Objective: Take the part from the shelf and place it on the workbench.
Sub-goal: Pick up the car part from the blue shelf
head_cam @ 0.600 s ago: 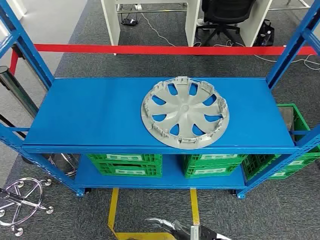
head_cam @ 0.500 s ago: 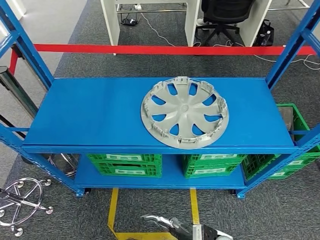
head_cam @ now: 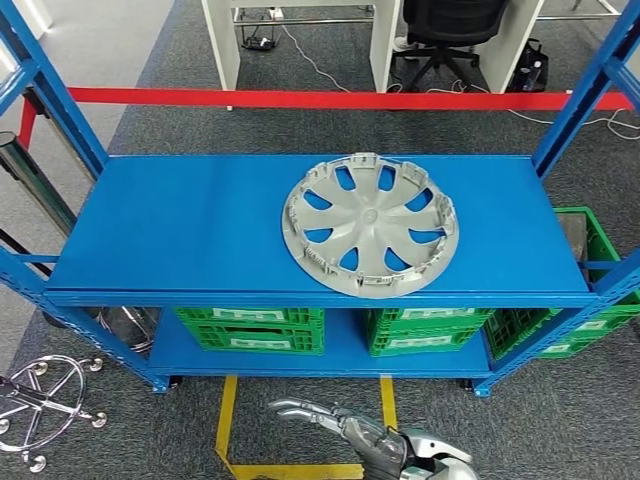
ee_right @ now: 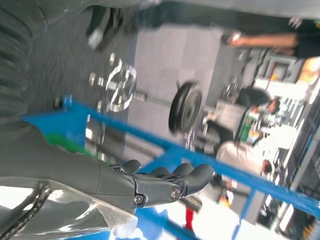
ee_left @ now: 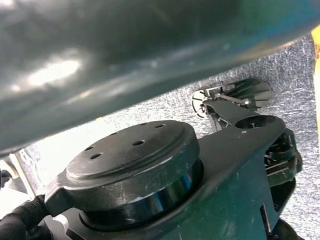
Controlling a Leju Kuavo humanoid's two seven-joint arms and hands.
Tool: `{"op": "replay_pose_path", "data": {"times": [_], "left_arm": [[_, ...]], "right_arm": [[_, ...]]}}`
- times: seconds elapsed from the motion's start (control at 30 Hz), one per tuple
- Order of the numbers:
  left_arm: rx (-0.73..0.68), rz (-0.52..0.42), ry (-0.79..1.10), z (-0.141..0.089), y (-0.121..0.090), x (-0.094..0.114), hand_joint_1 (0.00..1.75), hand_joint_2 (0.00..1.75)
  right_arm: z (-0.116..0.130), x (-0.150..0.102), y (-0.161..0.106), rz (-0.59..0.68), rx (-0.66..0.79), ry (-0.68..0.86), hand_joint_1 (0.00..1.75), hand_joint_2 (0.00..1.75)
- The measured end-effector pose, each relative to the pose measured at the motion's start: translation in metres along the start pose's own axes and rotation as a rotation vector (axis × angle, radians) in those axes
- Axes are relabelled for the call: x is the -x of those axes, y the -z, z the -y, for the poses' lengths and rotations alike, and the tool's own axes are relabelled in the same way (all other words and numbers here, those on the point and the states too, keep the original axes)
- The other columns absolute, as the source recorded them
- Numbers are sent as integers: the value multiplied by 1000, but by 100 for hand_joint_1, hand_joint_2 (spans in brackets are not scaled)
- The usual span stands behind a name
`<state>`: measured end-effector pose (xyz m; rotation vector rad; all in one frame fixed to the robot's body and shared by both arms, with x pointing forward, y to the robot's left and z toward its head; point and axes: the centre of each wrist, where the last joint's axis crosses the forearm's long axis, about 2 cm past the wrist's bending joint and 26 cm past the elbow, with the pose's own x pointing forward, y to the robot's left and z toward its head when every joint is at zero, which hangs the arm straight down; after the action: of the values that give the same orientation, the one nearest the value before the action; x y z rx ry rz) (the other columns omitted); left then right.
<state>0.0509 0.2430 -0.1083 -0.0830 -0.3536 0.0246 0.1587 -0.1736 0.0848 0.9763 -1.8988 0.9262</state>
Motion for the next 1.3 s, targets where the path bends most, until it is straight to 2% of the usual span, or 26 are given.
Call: {"op": "replay_pose_path", "data": {"times": [0.5, 0.87, 1.07, 1.3], "left_arm": [[-17, -5, -40, 0, 0, 1, 0, 0], [-16, -13, -37, 2, 0, -2, 0, 0], [-9, -34, -19, 4, 2, -10, 0, 0], [-1, -44, 0, 6, 3, -16, 0, 0]], "right_arm": [[22, -21, 34, 68, 154, -550, 0, 175], [34, -29, 54, 103, 204, -856, 0, 175], [32, -27, 78, 153, 239, -1177, 0, 175], [35, -10, 92, 108, 204, -1317, 0, 175]]}}
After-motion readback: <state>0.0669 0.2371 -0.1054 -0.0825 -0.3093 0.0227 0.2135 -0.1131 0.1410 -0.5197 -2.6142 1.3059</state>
